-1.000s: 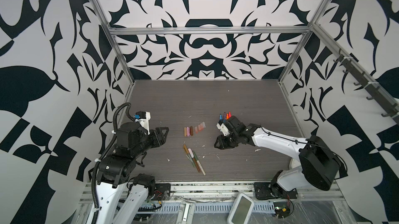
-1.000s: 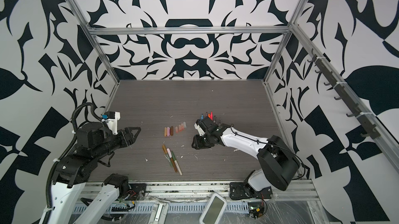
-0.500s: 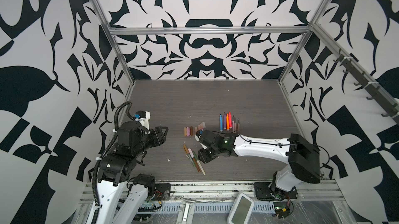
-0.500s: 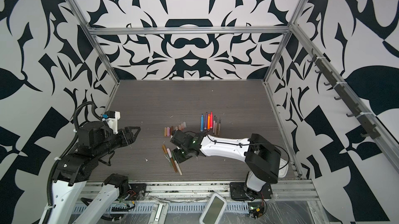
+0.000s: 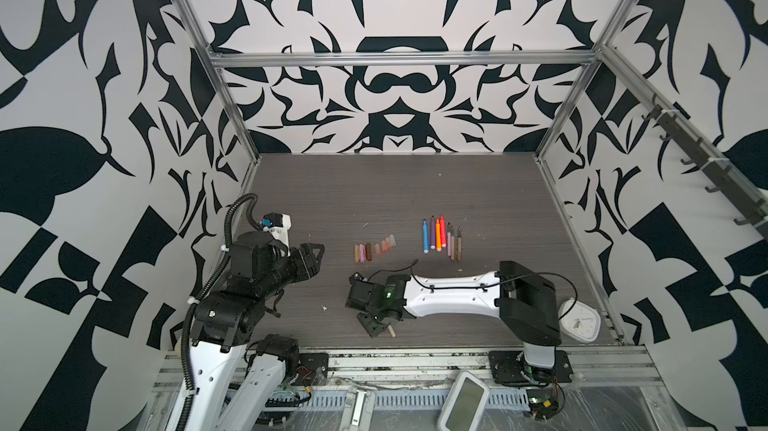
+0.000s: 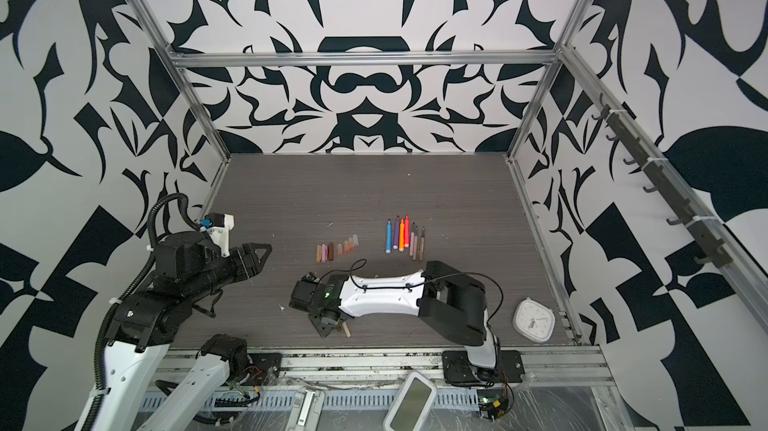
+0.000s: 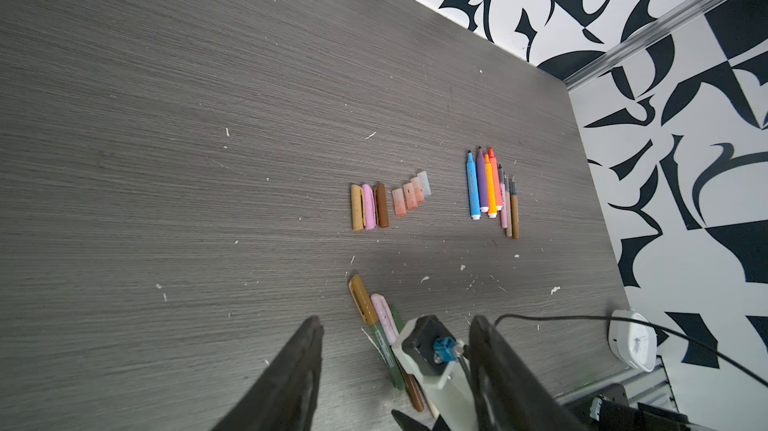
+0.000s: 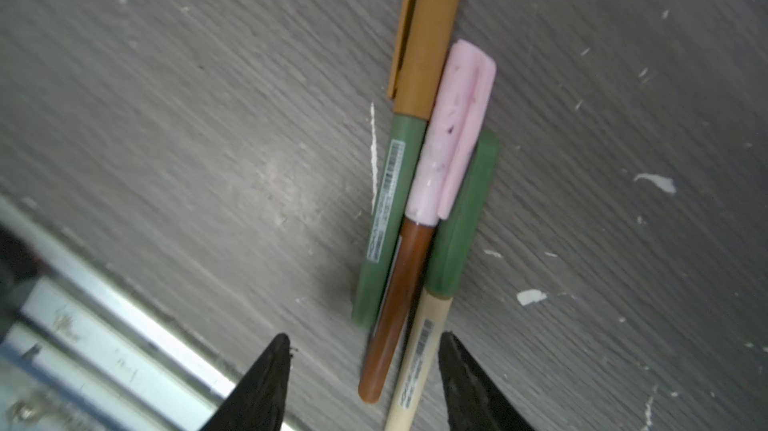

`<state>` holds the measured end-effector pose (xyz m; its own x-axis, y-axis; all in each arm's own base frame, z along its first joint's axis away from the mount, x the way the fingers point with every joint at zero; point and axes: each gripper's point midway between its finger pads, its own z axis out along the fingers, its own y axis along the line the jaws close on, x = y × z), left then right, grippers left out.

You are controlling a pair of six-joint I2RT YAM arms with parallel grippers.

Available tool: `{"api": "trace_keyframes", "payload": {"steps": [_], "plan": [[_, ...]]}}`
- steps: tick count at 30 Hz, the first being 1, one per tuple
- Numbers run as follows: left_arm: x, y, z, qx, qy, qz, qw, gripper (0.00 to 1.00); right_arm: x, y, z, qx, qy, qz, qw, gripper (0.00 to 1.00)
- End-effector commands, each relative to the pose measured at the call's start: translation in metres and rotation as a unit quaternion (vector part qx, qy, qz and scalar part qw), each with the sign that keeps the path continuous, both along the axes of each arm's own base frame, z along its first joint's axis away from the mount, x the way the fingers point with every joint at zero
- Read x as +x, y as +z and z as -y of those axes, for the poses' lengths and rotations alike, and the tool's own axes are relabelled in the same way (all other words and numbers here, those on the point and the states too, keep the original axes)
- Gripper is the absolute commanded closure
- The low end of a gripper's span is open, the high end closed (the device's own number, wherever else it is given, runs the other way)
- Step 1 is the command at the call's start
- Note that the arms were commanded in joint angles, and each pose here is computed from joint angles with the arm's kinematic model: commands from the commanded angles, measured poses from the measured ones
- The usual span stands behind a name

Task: Open the pen caps
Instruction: 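Move the right gripper back to the capped pen pile nearer the robot, then lower the right gripper over the pink-capped brown pen and close on it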

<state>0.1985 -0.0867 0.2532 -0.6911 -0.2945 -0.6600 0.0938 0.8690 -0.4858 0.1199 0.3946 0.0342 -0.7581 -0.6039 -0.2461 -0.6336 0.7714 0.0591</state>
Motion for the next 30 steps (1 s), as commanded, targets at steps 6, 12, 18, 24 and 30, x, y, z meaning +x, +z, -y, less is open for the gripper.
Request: {"api": "trace_keyframes", "payload": {"steps": [6,12,18,24,30], "plan": [[-0.002,-0.006,-0.002,0.002,0.006,-0.011,1.0,0.41,0.017,-0.003,0.008,-0.042,-0.046,0.041,0.997,0.36],[-0.002,-0.007,-0.002,0.002,0.005,-0.012,1.0,0.41,0.016,-0.015,0.009,-0.048,-0.056,0.032,0.997,0.46],[-0.003,-0.006,-0.002,0.001,0.005,-0.01,1.0,0.41,0.011,-0.02,0.018,-0.027,-0.076,0.006,0.997,0.59],[-0.003,-0.007,-0.002,0.001,0.004,-0.012,1.0,0.41,0.017,-0.019,0.038,-0.018,-0.085,-0.007,0.996,0.65],[-0.002,-0.007,-0.001,0.001,0.004,-0.013,1.0,0.41,0.025,-0.013,0.072,-0.018,-0.094,-0.009,0.995,0.65]]}}
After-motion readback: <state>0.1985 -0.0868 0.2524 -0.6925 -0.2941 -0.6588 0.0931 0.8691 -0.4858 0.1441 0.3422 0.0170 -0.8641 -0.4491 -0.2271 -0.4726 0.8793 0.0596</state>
